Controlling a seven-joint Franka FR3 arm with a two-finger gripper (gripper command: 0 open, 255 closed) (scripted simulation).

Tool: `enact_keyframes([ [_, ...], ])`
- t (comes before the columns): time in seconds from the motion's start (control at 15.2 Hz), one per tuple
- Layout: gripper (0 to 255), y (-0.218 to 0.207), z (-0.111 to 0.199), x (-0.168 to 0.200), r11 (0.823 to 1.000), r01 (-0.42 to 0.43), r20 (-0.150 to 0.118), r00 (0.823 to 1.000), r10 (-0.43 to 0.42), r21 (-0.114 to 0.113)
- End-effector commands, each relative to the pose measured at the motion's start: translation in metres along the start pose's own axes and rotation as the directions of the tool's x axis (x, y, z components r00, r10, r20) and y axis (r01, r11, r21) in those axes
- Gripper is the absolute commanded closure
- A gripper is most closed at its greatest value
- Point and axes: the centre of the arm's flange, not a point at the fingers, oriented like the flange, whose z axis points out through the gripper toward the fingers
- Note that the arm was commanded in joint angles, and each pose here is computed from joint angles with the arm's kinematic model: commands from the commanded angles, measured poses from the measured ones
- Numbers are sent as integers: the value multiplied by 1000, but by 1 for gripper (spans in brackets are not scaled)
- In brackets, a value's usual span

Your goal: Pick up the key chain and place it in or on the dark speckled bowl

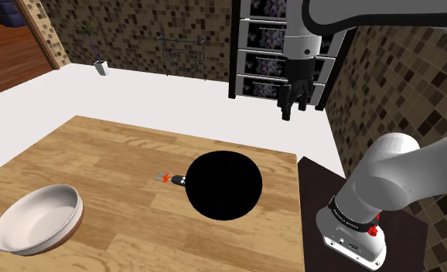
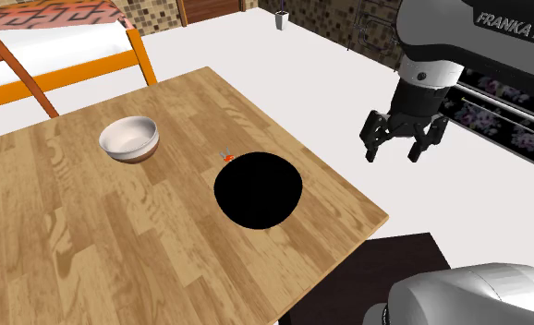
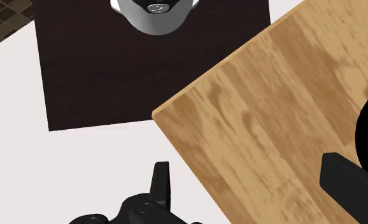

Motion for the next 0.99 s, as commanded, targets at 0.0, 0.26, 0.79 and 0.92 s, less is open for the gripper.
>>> enact_keyframes([
  [0.0,0,0,0,0,1000,0,0,1000,0,0],
  [0.26,0,-43,14,29,999,39,-15,999,-39,-15],
  [0.79,0,-131,42,82,992,115,-43,992,-117,-48],
  [0.92,0,-153,49,94,989,134,-50,989,-136,-57],
])
